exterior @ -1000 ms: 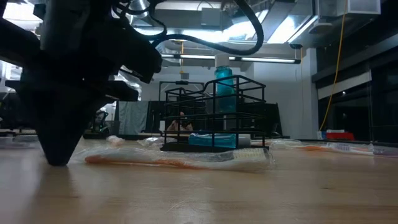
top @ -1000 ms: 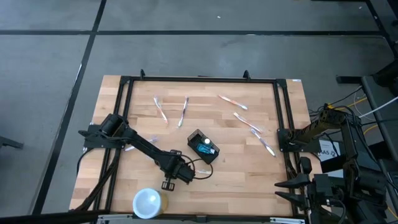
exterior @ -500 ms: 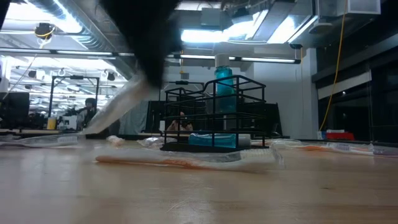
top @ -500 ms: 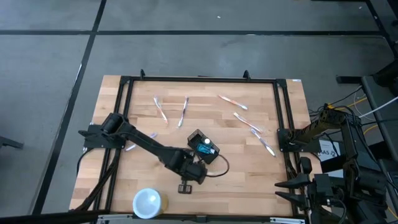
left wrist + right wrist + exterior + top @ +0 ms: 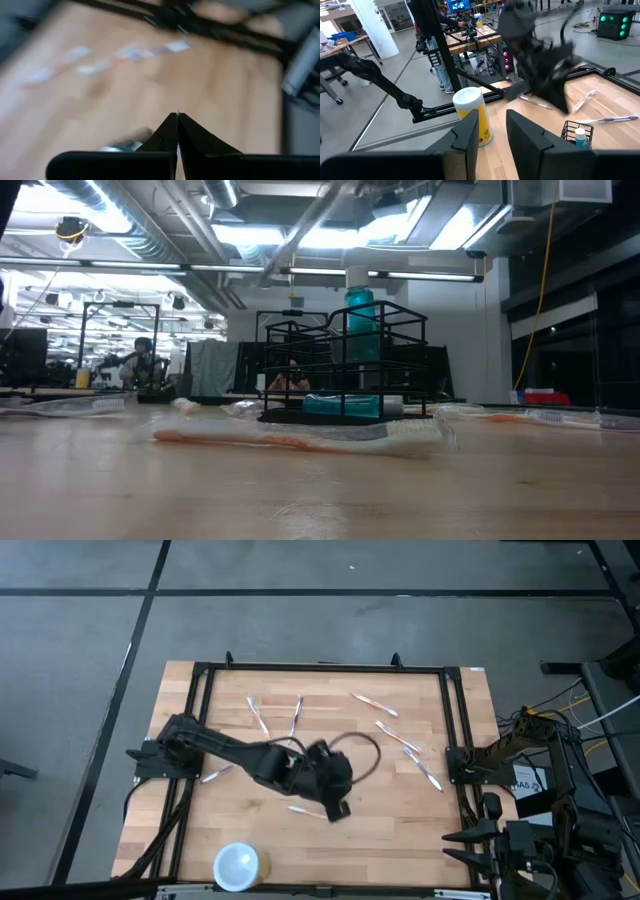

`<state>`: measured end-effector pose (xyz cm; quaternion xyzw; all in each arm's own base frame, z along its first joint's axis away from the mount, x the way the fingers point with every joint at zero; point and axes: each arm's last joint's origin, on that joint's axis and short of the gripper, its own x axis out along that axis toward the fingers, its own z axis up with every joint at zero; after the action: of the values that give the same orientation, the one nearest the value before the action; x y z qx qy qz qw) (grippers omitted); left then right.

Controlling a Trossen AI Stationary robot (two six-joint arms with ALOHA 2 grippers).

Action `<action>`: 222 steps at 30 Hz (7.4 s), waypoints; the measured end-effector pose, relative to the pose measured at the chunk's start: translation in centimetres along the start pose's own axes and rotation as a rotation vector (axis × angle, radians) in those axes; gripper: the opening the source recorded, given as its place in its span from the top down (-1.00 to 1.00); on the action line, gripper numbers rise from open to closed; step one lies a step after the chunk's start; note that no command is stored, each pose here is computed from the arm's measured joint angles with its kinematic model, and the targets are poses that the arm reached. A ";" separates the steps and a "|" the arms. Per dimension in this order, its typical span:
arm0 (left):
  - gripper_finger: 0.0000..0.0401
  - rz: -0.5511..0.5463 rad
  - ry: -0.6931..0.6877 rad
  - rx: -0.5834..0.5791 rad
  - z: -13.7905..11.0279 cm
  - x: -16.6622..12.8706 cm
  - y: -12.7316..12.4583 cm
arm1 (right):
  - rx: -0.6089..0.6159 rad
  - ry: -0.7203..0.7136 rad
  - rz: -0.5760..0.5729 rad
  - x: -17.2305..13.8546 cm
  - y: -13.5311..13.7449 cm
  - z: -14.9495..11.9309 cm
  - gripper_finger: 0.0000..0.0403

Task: Pick & Place toothbrushing station
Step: Put the violet toothbrush into the wire organizer

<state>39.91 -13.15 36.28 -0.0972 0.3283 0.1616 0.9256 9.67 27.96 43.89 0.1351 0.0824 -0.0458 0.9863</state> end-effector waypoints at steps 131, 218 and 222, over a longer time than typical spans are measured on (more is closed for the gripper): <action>0.98 0.013 -0.720 -0.763 -11.8 3.3 11.1 | 0.025 -0.106 -0.038 -0.6 0.0 0.2 0.50; 0.14 0.333 0.402 -0.671 -18.9 10.3 21.2 | 0.056 -0.085 -0.047 0.1 -0.1 0.3 0.50; 0.37 0.340 0.387 -0.662 -18.8 10.3 21.5 | 0.056 -0.085 -0.047 0.1 -0.1 0.3 0.50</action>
<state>28.84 3.84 13.76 -0.3626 0.4377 0.3875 0.7258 9.81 27.76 44.10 0.1585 0.0423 -0.0767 0.9835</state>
